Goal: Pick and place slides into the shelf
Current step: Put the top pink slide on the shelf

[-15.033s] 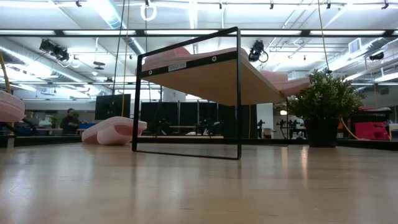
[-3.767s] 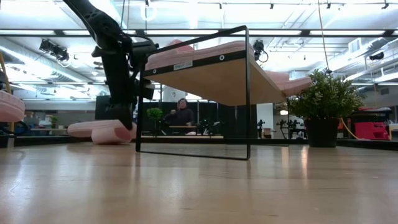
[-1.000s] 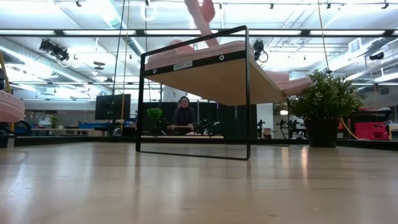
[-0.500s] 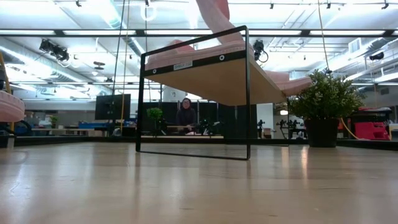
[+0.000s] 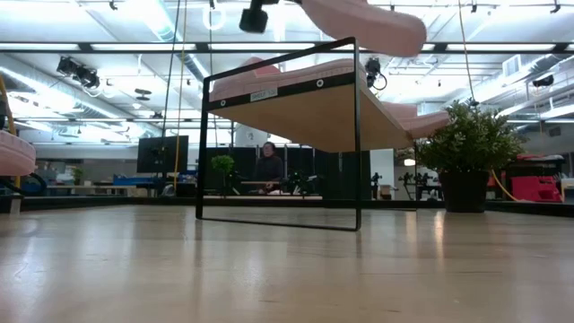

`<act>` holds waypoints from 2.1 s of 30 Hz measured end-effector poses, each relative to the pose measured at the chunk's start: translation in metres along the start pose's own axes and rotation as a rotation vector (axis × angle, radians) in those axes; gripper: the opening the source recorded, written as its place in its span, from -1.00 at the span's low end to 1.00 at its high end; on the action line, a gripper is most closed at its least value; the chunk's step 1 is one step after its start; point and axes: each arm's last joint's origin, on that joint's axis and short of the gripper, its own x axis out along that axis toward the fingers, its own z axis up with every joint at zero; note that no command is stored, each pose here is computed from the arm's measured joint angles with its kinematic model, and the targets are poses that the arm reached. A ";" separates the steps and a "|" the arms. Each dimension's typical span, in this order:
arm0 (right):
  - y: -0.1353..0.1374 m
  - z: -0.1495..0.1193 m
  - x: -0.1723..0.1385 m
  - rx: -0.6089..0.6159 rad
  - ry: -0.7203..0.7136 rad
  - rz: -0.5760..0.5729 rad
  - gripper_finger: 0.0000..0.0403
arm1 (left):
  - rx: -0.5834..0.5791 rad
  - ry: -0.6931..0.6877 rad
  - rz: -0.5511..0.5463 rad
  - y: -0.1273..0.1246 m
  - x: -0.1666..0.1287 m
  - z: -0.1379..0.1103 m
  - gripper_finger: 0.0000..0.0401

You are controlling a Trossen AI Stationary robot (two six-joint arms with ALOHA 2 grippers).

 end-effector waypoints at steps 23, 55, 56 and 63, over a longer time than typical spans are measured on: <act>0.000 0.000 0.000 0.063 0.000 0.002 -0.12 | 0.020 -0.007 0.075 0.076 -0.042 0.040 -0.78; 0.000 0.000 0.000 0.094 0.000 0.002 -0.12 | 0.118 0.177 0.247 0.111 -0.050 0.026 -0.79; 0.000 0.000 0.000 0.094 -0.001 0.002 -0.12 | 0.122 0.181 0.252 0.112 -0.051 0.026 -0.79; 0.000 0.000 0.000 0.094 0.000 0.001 -0.12 | 0.155 0.207 0.290 0.117 -0.052 0.025 -0.79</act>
